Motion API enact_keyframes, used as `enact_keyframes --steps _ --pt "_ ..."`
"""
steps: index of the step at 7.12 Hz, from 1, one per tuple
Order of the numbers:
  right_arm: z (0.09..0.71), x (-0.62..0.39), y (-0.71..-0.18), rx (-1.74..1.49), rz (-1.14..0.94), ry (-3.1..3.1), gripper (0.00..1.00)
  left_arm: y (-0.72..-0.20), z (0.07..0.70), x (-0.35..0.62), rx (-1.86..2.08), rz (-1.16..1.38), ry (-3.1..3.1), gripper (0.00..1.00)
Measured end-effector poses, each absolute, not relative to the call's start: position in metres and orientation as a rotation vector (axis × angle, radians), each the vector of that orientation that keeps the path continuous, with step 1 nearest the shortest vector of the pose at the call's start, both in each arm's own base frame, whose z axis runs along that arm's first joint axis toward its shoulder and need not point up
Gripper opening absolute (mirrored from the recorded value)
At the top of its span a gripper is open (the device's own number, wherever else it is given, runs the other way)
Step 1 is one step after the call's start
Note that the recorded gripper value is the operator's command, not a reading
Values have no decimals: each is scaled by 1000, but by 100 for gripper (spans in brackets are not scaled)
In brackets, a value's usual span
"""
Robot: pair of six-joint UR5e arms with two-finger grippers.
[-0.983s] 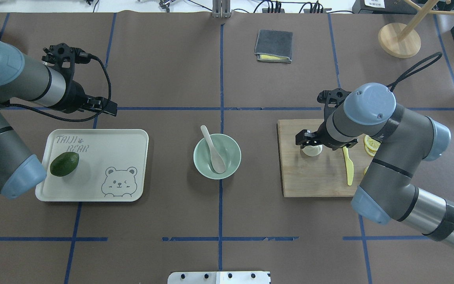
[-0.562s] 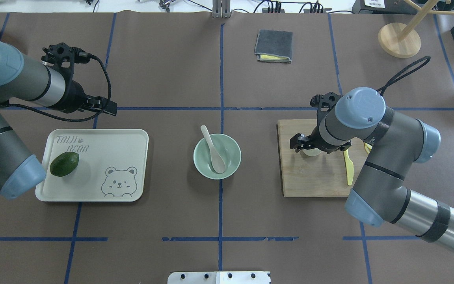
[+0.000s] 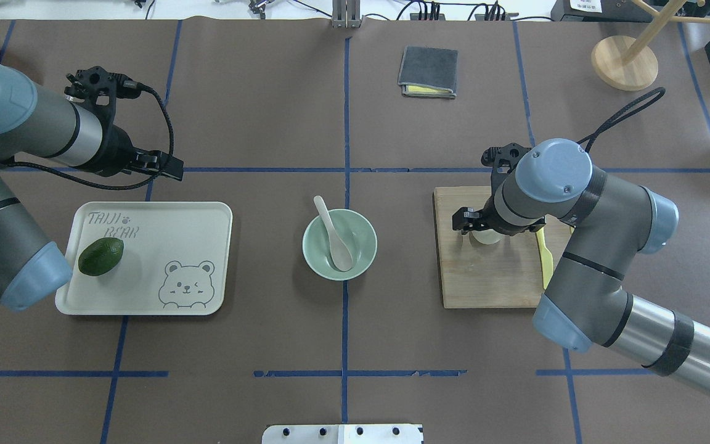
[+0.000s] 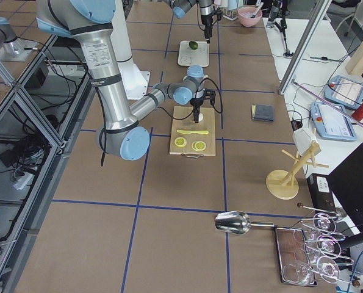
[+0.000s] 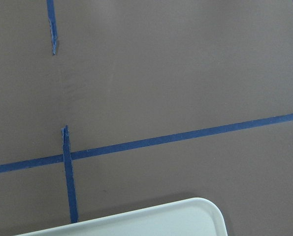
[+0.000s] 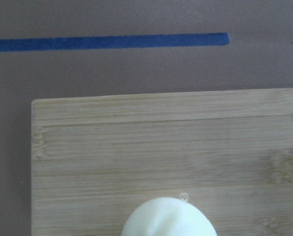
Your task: Put spoon and bun in bowl
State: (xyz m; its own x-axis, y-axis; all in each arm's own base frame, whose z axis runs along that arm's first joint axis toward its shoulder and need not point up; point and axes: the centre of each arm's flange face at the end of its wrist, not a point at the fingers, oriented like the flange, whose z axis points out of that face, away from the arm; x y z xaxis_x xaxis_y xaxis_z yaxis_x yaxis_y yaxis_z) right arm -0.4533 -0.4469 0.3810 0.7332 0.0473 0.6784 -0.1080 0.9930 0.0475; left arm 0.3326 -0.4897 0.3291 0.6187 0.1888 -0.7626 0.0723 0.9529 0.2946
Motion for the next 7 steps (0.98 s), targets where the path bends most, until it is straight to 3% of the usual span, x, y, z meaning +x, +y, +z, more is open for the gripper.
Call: enact_keyframes --steps 1,2,7 --pt "381 -453 -447 88 87 -743 47 -490 329 333 312 68 905 100" --pt "380 -453 -448 89 88 -743 38 -489 329 333 313 69 905 100" --pt "343 -449 -455 122 101 -793 37 -489 327 332 315 65 907 100"
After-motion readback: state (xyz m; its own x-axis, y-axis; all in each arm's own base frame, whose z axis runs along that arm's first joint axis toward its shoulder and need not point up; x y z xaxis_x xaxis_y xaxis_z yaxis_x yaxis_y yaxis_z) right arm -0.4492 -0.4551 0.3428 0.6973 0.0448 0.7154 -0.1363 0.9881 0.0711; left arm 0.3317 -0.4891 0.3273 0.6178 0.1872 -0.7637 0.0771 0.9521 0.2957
